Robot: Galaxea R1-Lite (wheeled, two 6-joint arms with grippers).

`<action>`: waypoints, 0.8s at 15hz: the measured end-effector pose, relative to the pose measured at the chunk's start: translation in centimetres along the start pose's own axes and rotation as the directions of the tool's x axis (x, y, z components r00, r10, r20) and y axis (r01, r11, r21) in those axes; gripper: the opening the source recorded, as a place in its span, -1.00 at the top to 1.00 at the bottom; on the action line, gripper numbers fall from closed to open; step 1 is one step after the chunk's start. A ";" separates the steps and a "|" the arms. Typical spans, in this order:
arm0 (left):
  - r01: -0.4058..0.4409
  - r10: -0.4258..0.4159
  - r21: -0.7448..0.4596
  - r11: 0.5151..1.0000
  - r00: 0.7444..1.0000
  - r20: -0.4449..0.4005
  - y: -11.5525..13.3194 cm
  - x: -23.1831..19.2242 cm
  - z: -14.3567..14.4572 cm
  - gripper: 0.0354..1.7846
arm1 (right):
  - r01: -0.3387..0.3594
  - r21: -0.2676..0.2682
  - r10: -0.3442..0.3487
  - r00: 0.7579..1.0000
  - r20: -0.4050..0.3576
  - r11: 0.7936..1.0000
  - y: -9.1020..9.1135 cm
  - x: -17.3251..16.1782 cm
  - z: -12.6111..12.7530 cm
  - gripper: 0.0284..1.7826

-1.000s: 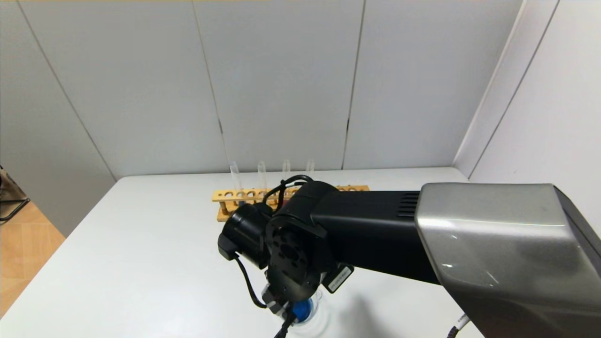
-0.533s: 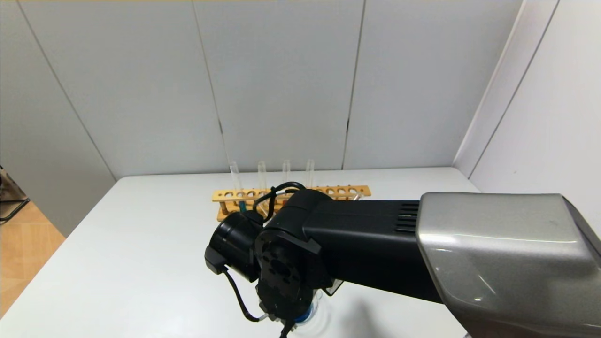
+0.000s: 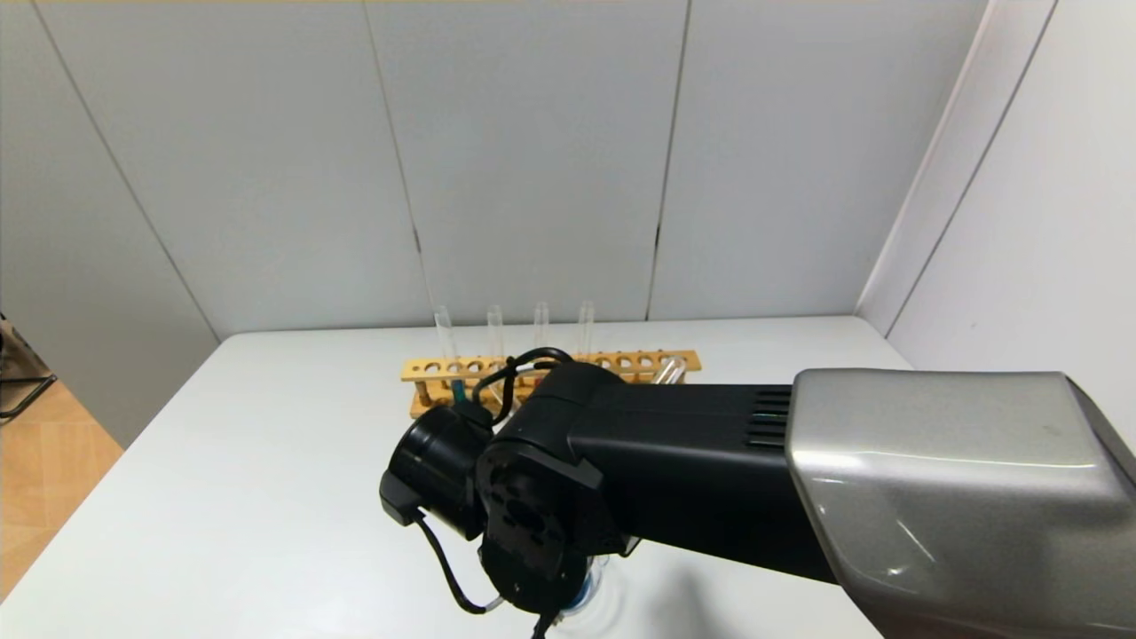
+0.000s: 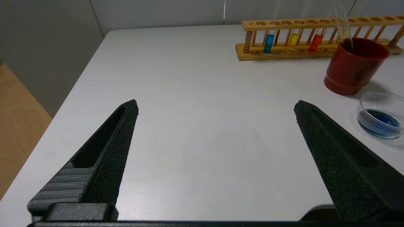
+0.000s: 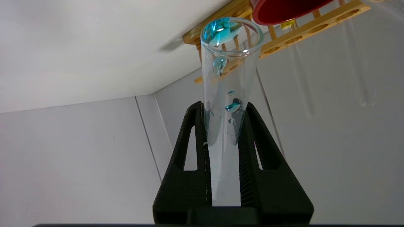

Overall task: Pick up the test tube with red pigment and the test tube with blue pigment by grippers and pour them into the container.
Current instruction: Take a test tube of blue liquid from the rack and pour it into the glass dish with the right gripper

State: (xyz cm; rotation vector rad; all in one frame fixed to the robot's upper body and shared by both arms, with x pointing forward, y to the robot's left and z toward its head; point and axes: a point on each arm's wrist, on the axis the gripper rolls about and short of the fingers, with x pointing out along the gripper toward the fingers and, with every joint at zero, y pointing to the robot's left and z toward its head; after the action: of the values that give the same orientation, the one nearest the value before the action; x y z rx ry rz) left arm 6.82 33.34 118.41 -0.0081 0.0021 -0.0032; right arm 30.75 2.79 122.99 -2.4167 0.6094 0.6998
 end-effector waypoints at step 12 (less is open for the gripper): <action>0.000 0.000 0.000 1.000 1.000 0.000 0.0 0.0 0.0 -0.96 | 0.045 -0.062 -0.050 0.995 -0.084 0.997 0.0 -1.1 0.4 0.65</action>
State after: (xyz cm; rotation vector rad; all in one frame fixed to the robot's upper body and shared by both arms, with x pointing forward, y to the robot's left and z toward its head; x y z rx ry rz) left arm 6.82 33.34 118.41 -0.0077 0.0017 -0.0032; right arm 29.82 3.33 123.33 -2.5193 0.5707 0.6053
